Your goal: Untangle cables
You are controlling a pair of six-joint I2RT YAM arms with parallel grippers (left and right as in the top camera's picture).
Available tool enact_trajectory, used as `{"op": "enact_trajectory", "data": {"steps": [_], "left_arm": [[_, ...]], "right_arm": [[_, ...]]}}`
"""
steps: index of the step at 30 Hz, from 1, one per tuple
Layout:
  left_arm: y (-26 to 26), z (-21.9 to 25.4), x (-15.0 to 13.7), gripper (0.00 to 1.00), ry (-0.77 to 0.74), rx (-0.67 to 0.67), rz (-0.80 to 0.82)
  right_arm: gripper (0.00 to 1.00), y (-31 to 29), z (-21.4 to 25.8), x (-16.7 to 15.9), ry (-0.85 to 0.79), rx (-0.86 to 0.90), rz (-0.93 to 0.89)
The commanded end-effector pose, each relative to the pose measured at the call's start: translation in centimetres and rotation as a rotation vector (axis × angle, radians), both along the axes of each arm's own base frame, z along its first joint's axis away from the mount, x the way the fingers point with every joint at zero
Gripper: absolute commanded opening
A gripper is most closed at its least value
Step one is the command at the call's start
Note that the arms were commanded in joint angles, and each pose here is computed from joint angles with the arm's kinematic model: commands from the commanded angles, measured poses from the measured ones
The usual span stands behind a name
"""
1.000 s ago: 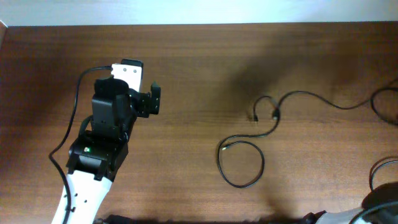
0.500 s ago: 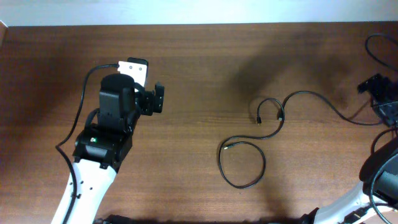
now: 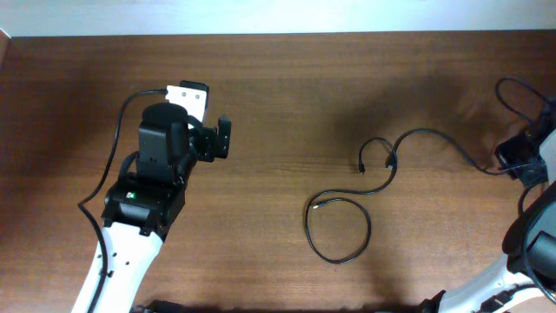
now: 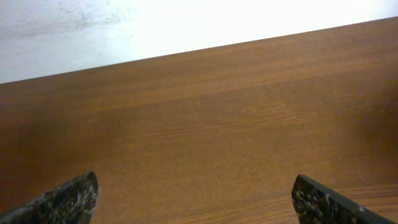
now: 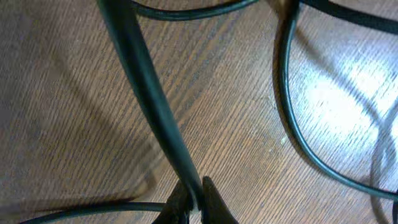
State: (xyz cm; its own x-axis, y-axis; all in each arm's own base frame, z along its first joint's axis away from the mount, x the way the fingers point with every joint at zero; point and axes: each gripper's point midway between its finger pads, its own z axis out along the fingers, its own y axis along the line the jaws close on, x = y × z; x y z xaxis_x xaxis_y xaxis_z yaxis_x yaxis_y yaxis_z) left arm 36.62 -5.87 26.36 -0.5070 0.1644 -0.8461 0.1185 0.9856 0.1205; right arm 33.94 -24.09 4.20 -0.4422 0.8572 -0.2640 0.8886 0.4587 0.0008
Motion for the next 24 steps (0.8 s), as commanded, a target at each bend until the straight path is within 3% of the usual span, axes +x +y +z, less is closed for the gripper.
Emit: {"op": "enact_trajectory", "data": {"steps": [1, 3, 6, 8, 10, 14, 17, 20, 21, 23, 24], "left_arm": [[-0.1, 0.5, 0.1, 1.0, -0.011, -0.015, -0.006], [-0.1, 0.5, 0.1, 1.0, -0.011, -0.016, -0.006], [-0.2, 0.5, 0.1, 1.0, -0.01, -0.016, -0.006], [-0.2, 0.5, 0.1, 1.0, -0.01, -0.017, -0.009], [-0.2, 0.5, 0.1, 1.0, -0.01, -0.017, -0.009], [-0.2, 0.5, 0.1, 1.0, -0.01, -0.017, -0.009], [-0.2, 0.5, 0.1, 1.0, -0.01, -0.017, -0.009], [-0.2, 0.5, 0.1, 1.0, -0.01, -0.017, -0.009], [-0.5, 0.5, 0.1, 1.0, -0.008, -0.025, -0.022], [-0.7, 0.5, 0.0, 1.0, -0.007, -0.03, -0.031], [-0.6, 0.5, 0.0, 1.0, -0.007, -0.03, -0.031]], "right_arm": [[0.04, 0.3, 2.9, 1.5, -0.085, -0.005, 0.101], [0.04, 0.8, 11.1, 4.0, -0.261, -0.048, 0.22], [0.04, 3.2, 24.0, 5.0, -0.533, -0.133, 0.36], [0.04, 3.9, 29.4, 4.2, -0.632, -0.239, 0.408], [0.04, 2.6, 30.9, 2.9, -0.606, -0.342, 0.361], [0.04, -3.8, 31.7, -0.5, -0.446, -0.583, 0.131], [0.04, -9.2, 31.2, -4.9, -0.427, -0.595, -0.078], [0.04, -12.3, 25.2, -5.1, -0.358, -0.454, -0.112], [0.04, -12.9, 20.3, -4.6, -0.262, -0.359, -0.11], [0.04, -13.1, 15.2, -4.8, -0.147, -0.265, -0.113], [0.11, -13.1, 12.9, -4.9, -0.102, -0.219, -0.111]]}}
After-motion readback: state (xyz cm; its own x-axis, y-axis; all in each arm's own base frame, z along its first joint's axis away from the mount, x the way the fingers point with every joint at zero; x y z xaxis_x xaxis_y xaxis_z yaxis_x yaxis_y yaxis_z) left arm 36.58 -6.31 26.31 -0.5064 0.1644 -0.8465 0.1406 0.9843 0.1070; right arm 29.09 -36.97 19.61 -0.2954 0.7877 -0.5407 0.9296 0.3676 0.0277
